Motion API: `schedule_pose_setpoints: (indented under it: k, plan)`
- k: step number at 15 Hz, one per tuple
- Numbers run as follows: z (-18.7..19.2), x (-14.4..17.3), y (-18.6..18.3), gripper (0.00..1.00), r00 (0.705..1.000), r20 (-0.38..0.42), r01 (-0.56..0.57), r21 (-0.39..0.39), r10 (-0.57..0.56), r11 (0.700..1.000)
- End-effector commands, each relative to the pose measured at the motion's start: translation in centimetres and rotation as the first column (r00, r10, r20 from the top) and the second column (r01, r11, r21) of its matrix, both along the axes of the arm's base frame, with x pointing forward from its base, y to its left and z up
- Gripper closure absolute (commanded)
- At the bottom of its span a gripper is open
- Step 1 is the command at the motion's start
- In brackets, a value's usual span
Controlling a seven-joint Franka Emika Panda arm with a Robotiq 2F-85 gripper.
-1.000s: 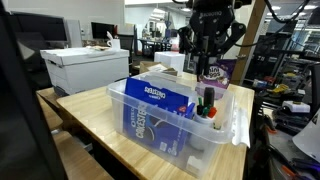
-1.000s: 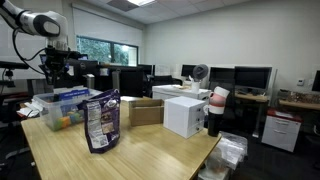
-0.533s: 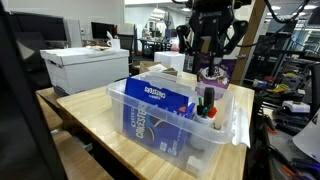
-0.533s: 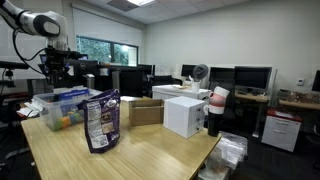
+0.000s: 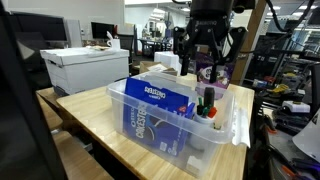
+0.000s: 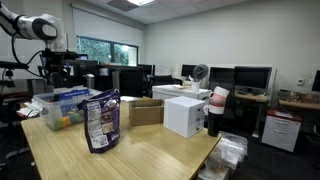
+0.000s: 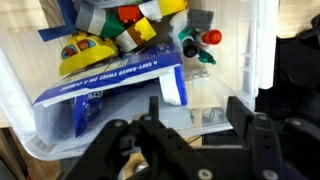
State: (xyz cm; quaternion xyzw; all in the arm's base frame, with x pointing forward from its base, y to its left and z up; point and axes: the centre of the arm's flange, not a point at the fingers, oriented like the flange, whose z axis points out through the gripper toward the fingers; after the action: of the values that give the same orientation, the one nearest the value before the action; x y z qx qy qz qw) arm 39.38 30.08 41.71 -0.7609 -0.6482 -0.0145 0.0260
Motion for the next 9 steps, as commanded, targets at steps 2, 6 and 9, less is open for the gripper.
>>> schedule_pose_setpoints:
  k: [2,6,9]
  plan:
    - [-2.1,-1.4,1.2,0.02,0.997,0.021,0.078,-0.073,-0.076,0.994]
    - [-3.1,-2.4,2.1,0.0,0.994,0.024,0.108,-0.06,-0.107,0.992]
    - [-3.8,-2.8,2.5,0.0,0.993,0.029,0.118,-0.045,-0.117,0.992]
